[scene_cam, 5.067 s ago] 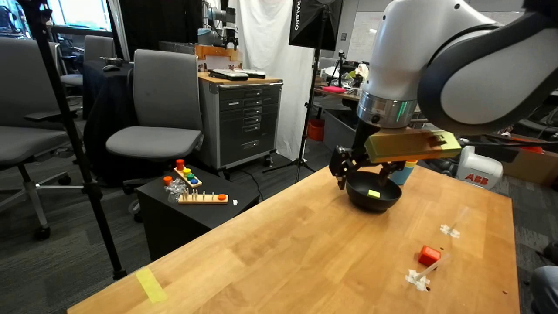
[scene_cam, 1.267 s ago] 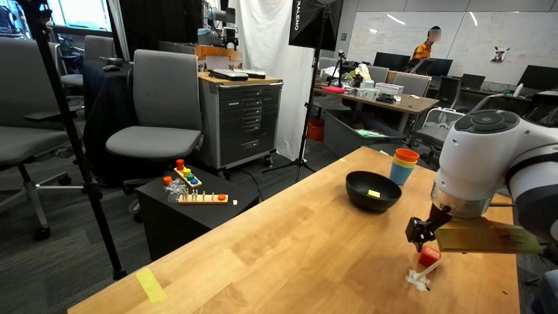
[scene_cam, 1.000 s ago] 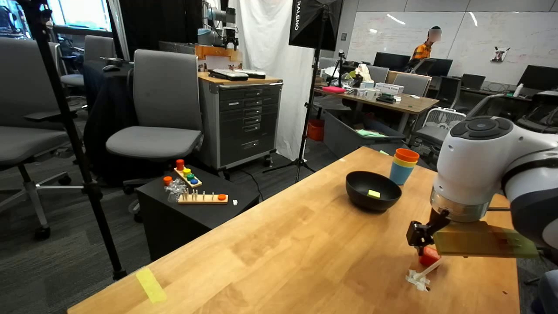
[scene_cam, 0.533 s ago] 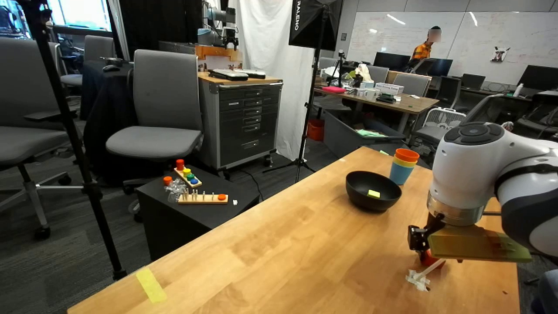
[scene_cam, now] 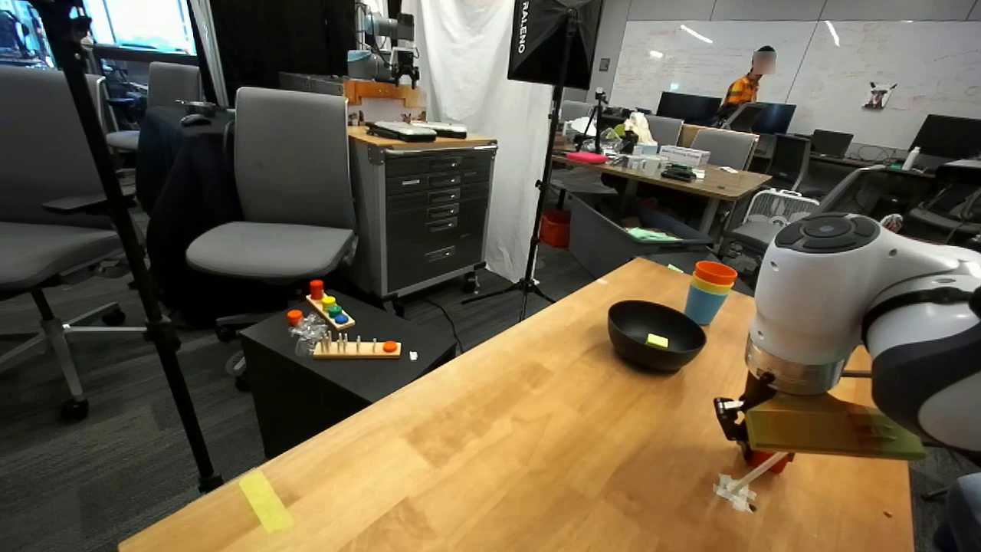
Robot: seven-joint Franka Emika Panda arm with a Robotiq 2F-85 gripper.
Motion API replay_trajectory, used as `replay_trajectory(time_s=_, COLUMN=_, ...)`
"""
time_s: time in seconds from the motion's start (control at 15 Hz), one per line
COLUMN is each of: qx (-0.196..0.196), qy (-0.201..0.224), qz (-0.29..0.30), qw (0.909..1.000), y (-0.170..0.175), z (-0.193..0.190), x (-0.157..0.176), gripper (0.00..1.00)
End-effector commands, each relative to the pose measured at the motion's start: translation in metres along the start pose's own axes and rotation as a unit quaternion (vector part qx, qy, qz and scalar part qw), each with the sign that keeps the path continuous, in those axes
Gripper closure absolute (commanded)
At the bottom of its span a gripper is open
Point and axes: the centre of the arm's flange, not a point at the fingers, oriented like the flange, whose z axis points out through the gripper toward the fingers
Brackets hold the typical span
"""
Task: Put the yellow and orange block in the bowl
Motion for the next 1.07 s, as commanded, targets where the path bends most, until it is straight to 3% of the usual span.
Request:
replay_trajectory(time_s=0.0, qx=0.004, qy=0.005, qz=-0.004, qw=1.0000, y=-0.003, z=-0.002, x=0.003, gripper=0.78)
replay_trajectory(time_s=1.0, qx=0.046, qy=0.027, qz=-0.009, qw=0.9985, y=-0.020, z=-0.079, x=0.066, gripper=0.78)
